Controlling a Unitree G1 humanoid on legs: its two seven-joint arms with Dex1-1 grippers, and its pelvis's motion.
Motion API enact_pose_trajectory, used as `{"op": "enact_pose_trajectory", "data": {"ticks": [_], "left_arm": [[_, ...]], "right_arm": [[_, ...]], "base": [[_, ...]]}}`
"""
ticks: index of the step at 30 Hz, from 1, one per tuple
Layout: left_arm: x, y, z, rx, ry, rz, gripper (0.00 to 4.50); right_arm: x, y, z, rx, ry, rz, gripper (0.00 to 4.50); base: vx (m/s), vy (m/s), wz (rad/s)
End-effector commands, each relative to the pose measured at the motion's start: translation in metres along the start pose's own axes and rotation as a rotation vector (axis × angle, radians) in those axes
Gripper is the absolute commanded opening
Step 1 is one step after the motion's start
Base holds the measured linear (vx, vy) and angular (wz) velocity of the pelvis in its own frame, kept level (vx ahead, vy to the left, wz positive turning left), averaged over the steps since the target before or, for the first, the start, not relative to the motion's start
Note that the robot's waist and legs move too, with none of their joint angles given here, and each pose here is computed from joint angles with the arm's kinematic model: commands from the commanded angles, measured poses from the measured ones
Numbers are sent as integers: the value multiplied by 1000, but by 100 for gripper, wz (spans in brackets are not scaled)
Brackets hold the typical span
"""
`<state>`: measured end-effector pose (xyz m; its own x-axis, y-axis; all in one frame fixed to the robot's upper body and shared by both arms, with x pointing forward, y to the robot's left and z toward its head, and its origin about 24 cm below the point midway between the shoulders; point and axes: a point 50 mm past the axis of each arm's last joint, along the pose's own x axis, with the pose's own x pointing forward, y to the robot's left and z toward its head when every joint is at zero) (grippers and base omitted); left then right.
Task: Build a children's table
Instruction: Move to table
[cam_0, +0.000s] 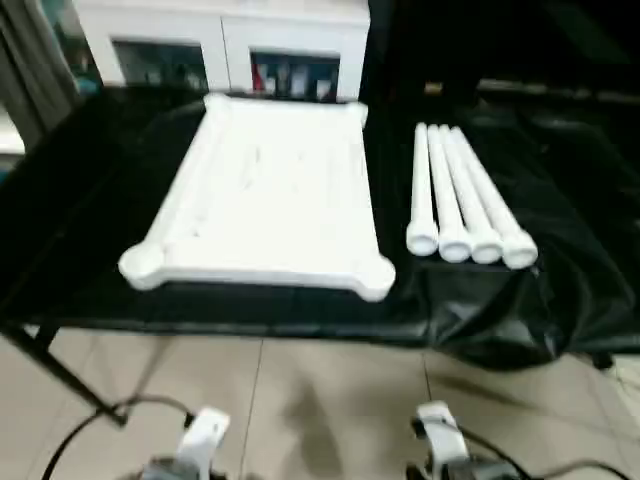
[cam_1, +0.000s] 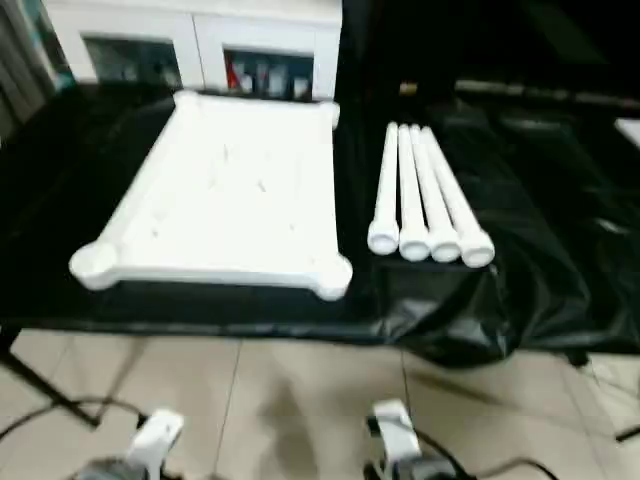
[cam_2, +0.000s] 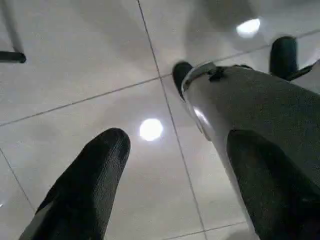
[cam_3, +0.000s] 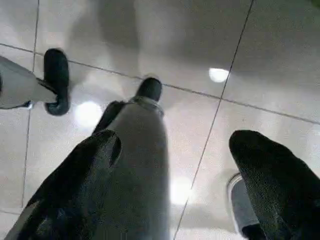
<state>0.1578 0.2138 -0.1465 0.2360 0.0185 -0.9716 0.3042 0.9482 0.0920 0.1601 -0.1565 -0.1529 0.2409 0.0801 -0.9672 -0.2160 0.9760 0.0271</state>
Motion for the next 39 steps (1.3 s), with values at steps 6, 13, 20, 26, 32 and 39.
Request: {"op": "enact_pose_trajectory", "data": {"ticks": [6, 13, 20, 26, 32, 39], "left_arm": [[2, -8, -1, -190, -159, -6, 363], [1, -33, 11, -231, -305, -116, 363], [-17, -52, -1, -72, -526, -147, 363], [-66, -39, -14, -101, -741, -103, 363], [-109, -27, -15, -83, -869, -52, 363], [-161, -19, 0, -73, -1024, 4, 363]], "right_arm": [[-4, -13, 16, -15, -237, -111, 391], [-8, -2, 21, 8, -369, 119, 391], [-21, 11, 13, -193, -536, 271, 391], [-65, -17, 7, -220, -744, 288, 391], [-107, -28, 3, -212, -872, 270, 391], [-144, -40, 3, -176, -1006, 241, 391]], "base": [[-55, -6, -5], [8, -51, -3], [60, -7, -3], [36, 9, 0], [-30, 5, 0], [0, 0, 0]]}}
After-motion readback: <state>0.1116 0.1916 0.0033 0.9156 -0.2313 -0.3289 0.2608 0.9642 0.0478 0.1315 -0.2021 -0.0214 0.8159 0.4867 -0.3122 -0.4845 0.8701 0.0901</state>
